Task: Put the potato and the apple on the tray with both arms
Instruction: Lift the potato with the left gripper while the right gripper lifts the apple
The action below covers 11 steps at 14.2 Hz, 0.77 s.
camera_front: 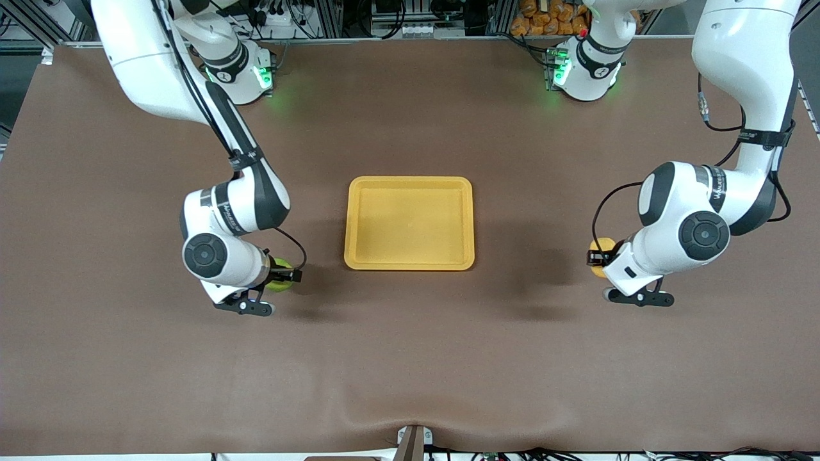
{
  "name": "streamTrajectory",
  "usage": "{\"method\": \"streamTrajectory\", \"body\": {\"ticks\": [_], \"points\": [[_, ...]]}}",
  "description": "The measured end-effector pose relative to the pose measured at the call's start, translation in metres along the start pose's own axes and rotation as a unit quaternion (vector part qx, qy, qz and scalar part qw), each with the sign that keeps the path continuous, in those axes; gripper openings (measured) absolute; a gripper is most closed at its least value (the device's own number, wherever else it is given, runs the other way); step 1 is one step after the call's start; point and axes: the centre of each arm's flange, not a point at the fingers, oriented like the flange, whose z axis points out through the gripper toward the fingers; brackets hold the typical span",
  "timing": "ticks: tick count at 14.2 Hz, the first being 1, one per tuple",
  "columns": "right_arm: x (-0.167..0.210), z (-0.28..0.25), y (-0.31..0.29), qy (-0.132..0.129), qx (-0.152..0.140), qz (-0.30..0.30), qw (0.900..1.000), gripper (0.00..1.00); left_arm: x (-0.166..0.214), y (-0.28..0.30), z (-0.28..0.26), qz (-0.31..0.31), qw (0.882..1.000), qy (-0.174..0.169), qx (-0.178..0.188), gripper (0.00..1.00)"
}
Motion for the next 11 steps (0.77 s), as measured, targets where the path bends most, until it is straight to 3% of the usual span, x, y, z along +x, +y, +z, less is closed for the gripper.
{"method": "streamTrajectory", "body": {"ticks": [11], "points": [[-0.017, -0.062, 0.018, -0.025, -0.003, 0.002, 1.0, 0.88, -0.019, 0.127, -0.025, 0.021, 0.999, 0.013, -0.025, 0.5]]}}
